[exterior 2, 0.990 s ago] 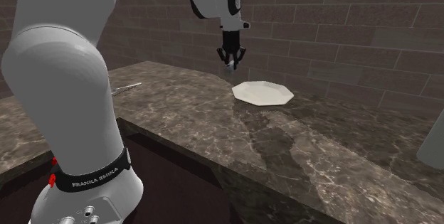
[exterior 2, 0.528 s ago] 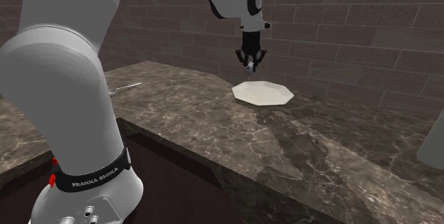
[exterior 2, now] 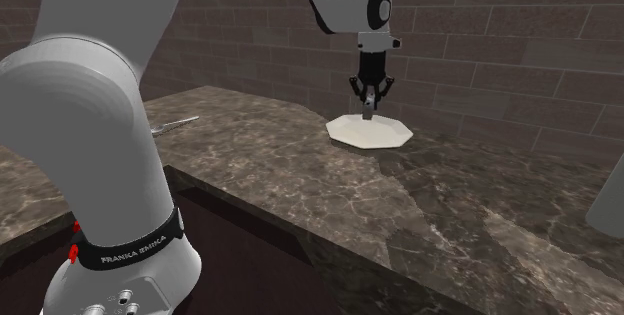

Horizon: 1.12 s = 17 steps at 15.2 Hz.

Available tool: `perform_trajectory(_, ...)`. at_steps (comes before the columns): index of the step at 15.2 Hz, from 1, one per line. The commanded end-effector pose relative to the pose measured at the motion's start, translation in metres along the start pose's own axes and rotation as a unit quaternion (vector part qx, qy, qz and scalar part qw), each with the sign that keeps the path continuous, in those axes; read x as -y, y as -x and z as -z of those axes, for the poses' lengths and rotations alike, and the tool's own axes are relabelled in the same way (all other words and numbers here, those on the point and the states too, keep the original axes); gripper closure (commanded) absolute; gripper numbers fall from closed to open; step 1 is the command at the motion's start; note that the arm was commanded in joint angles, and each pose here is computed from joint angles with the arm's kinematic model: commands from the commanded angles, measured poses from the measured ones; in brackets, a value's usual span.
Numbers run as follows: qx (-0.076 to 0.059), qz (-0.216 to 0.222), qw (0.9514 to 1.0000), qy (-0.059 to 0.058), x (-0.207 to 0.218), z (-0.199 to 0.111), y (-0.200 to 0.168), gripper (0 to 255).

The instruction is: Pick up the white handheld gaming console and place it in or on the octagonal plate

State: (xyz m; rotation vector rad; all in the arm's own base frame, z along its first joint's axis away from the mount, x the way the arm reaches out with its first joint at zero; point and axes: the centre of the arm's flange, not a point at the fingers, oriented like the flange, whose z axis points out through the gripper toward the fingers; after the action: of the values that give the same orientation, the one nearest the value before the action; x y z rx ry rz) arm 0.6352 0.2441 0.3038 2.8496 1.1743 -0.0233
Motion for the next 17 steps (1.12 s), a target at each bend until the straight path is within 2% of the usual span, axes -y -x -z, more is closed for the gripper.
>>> perform_trajectory(1,0.0,0.0,1.0,0.0,0.001,-0.01,0.0,255)
perform_trajectory(10,0.0,0.0,1.0,0.0,0.003,-0.057,-0.002,255)
perform_trajectory(17,0.0,0.0,1.0,0.0,0.003,-0.057,-0.002,255)
